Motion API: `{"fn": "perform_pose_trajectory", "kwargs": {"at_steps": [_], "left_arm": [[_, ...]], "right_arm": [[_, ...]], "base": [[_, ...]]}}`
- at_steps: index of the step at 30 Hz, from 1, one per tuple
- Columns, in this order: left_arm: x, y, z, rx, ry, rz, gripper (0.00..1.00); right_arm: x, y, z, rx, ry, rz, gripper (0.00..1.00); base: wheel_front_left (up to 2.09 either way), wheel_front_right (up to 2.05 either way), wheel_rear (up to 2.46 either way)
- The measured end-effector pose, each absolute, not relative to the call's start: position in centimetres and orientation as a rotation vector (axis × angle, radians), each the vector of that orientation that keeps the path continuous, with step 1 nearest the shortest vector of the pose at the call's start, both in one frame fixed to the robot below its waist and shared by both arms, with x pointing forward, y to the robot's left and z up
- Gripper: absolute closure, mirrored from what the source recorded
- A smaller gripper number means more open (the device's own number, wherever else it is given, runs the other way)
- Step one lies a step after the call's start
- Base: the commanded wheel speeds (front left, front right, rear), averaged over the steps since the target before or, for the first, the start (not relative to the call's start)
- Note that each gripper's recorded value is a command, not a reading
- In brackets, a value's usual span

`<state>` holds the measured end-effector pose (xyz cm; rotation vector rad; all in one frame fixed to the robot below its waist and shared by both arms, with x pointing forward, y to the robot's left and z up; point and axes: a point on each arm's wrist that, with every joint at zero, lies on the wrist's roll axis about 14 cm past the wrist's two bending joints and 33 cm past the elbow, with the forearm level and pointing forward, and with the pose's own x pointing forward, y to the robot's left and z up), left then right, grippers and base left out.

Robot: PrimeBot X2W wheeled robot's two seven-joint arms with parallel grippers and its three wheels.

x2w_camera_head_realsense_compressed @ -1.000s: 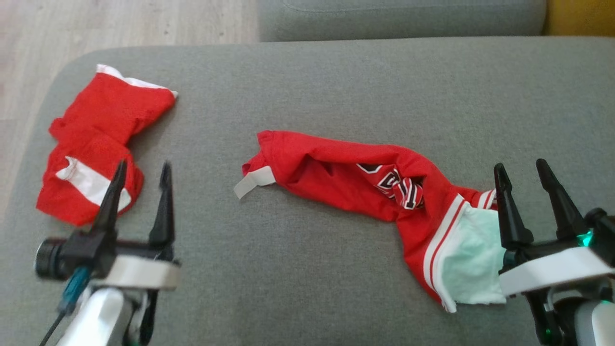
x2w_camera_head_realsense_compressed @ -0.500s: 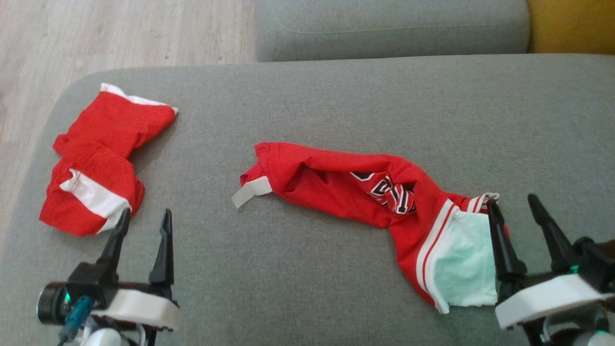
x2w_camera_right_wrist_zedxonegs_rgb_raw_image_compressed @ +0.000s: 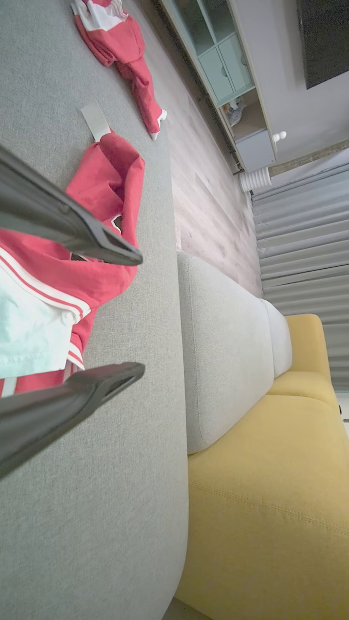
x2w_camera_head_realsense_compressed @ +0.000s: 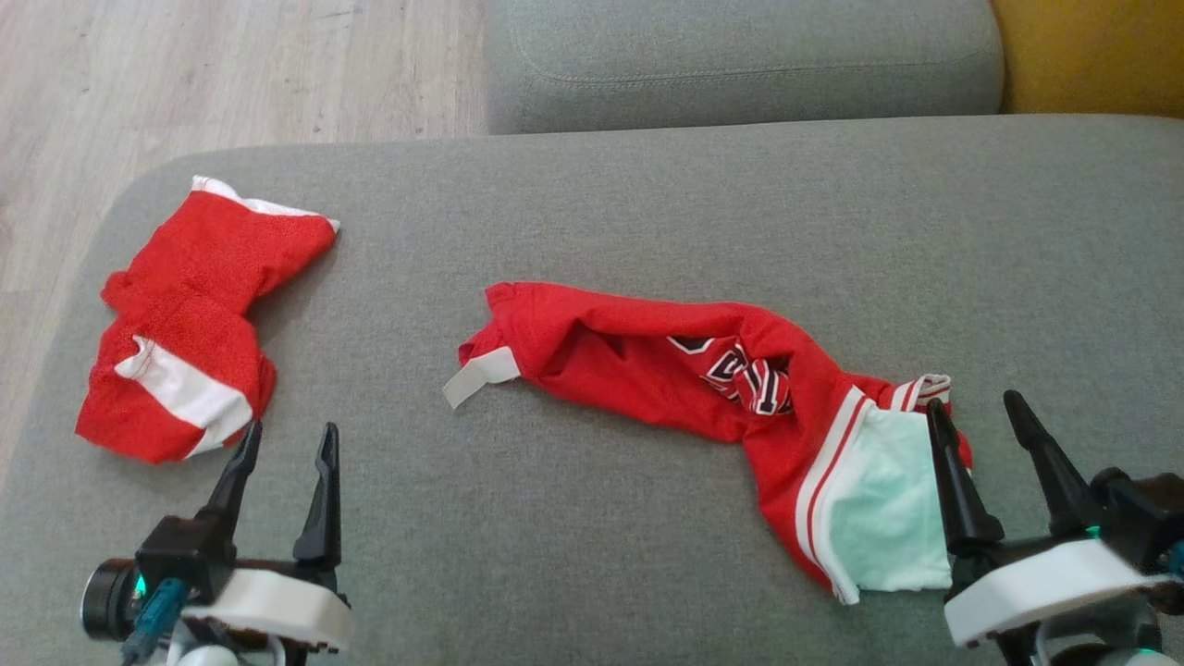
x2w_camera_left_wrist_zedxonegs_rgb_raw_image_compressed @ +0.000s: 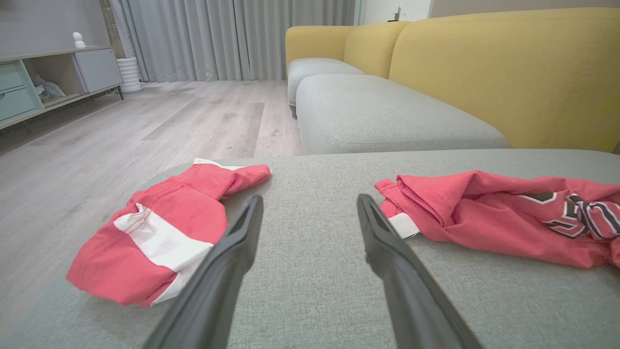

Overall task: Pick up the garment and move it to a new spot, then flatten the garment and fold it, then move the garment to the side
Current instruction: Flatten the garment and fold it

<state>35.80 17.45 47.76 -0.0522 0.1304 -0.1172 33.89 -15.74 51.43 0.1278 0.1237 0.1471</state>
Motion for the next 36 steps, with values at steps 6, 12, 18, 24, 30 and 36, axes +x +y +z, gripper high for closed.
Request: {"fn": "perform_pose_trajectory", "kwargs": {"at_steps": [6, 12, 18, 24, 30, 36], "left_arm": [[35.8, 17.4, 47.6, -0.052, 0.139, -0.119, 0.0], [35.9, 17.4, 47.0, -0.054, 0.156, -0.117, 0.0], [36.6, 17.5, 46.6, -0.058, 0.165, -0.104, 0.0], [37.3, 17.6, 46.4, -0.06, 0.167, -0.096, 0.0], [37.4, 17.5, 46.2, -0.06, 0.166, -0.093, 0.0], [37.8, 17.5, 46.8, -0.061, 0.144, -0.095, 0.0]], "right_arm": [[33.9, -15.6, 51.0, 0.125, 0.142, 0.149, 0.0], [33.1, -16.9, 45.9, 0.131, 0.335, 0.103, 0.0], [30.2, -18.1, 38.6, 0.178, 0.593, 0.044, 0.0], [28.5, -17.7, 34.8, 0.218, 0.74, 0.034, 0.0], [29.6, -17.1, 34.4, 0.241, 0.767, 0.051, 1.0], [29.9, -16.5, 34.9, 0.252, 0.773, 0.082, 1.0]], "base": [[0.0, 0.0, 0.0], [0.0, 0.0, 0.0], [0.0, 0.0, 0.0], [0.0, 0.0, 0.0], [0.0, 0.0, 0.0], [0.0, 0.0, 0.0]]}}
